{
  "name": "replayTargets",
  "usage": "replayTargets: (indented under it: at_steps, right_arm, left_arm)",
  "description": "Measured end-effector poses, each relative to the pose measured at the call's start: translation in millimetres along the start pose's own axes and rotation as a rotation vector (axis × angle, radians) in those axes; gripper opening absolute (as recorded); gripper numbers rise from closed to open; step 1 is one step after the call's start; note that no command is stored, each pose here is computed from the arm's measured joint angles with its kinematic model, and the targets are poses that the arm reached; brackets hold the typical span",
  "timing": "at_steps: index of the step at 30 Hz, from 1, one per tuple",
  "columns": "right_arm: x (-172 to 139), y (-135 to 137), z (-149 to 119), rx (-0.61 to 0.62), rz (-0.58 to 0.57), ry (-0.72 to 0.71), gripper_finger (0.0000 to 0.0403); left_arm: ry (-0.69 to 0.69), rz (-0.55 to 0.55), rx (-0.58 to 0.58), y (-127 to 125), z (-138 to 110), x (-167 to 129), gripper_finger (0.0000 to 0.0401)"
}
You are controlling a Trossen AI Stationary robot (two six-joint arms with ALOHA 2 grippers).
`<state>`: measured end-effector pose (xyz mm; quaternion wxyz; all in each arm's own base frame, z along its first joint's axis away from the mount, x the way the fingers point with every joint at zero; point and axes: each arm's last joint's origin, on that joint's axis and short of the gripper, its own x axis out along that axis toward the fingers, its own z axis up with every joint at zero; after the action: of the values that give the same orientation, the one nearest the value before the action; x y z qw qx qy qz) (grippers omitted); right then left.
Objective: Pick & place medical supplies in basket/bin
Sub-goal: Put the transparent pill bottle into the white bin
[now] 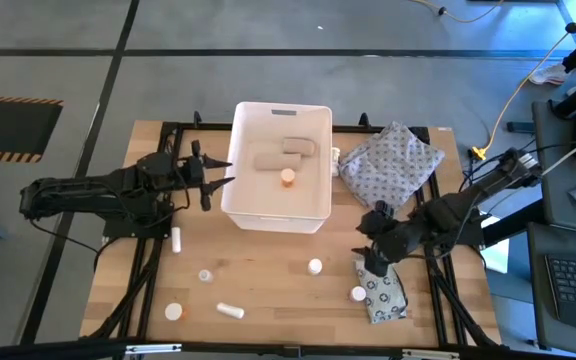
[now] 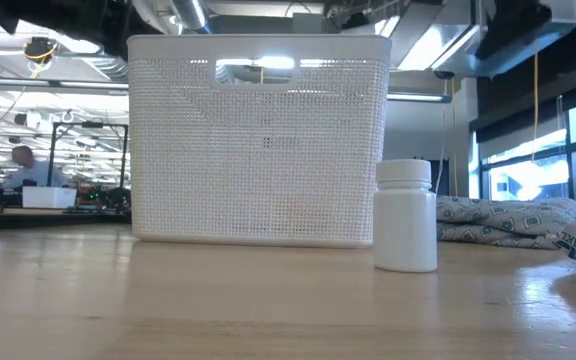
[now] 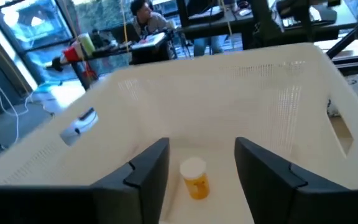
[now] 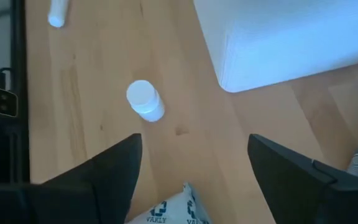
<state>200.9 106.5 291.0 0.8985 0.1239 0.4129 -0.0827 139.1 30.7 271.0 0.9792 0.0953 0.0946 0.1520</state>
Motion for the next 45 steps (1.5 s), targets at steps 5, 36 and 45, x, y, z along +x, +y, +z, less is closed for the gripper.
replayTargets:
  at_steps: [5, 36, 45]
  right_arm:
    - [11, -18, -23, -0.010, -0.033, -0.082, 0.0294]
    - [30, -43, -38, -0.086, -0.010, -0.247, 0.0294]
    - [31, -41, -37, -0.076, -0.003, -0.263, 0.0294]
  left_arm:
    - [0.029, -0.053, 0.025, 3, 17, -7, 0.0205]
    - [0.960, -0.430, 0.039, -135, 44, 6, 0.0205]
    - [1.122, -0.501, 0.085, -189, 16, 12, 0.0205]
